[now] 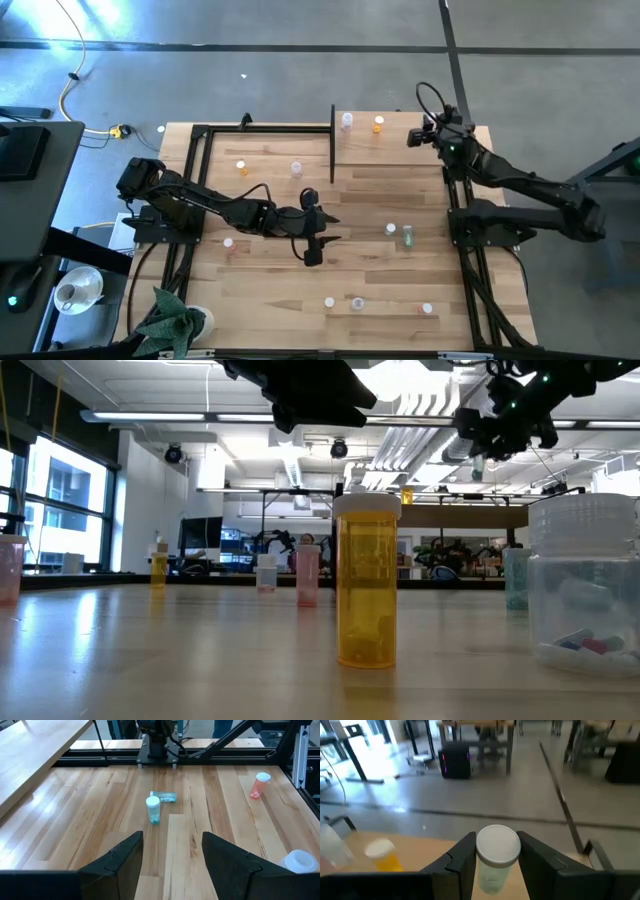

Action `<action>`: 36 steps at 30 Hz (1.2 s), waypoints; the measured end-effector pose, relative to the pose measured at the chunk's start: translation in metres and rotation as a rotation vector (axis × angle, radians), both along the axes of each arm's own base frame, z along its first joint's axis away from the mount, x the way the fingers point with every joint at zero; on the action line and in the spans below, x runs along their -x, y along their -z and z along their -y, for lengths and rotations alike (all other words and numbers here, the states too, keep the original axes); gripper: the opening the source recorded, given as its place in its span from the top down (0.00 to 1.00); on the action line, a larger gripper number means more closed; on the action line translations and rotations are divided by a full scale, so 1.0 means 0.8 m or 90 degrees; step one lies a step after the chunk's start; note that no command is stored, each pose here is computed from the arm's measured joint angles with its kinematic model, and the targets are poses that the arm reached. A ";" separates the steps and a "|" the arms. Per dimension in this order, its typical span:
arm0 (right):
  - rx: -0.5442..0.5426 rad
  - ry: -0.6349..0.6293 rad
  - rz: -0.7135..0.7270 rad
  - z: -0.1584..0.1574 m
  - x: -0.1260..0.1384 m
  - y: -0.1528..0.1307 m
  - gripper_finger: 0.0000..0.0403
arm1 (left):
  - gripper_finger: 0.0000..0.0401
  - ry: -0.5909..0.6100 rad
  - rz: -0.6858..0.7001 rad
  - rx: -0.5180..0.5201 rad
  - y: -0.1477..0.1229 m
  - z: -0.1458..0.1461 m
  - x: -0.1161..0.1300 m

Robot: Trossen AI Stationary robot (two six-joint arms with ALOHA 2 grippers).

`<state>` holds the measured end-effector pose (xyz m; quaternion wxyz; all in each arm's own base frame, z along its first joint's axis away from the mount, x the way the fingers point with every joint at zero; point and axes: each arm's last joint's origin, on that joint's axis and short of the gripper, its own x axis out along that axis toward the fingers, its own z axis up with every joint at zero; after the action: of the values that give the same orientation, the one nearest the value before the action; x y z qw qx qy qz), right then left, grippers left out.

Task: Pick and place medicine bottles onto shelf by color
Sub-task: Put the bottom left blue pill bottle on the shelf

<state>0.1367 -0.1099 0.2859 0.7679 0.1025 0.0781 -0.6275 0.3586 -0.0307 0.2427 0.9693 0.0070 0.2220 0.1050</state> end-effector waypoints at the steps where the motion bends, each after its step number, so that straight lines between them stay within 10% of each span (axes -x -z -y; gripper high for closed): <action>1: -0.009 0.010 0.001 0.002 0.003 0.002 0.69 | 0.52 0.000 0.000 0.000 0.000 0.000 0.000; 36: -0.134 0.149 -0.093 0.048 0.018 0.046 0.69 | 0.52 0.003 0.000 0.001 0.000 0.000 0.000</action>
<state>0.1221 -0.1486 0.2491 0.6671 0.1446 0.1868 -0.7066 0.3585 -0.0308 0.2427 0.9695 0.0069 0.2223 0.1030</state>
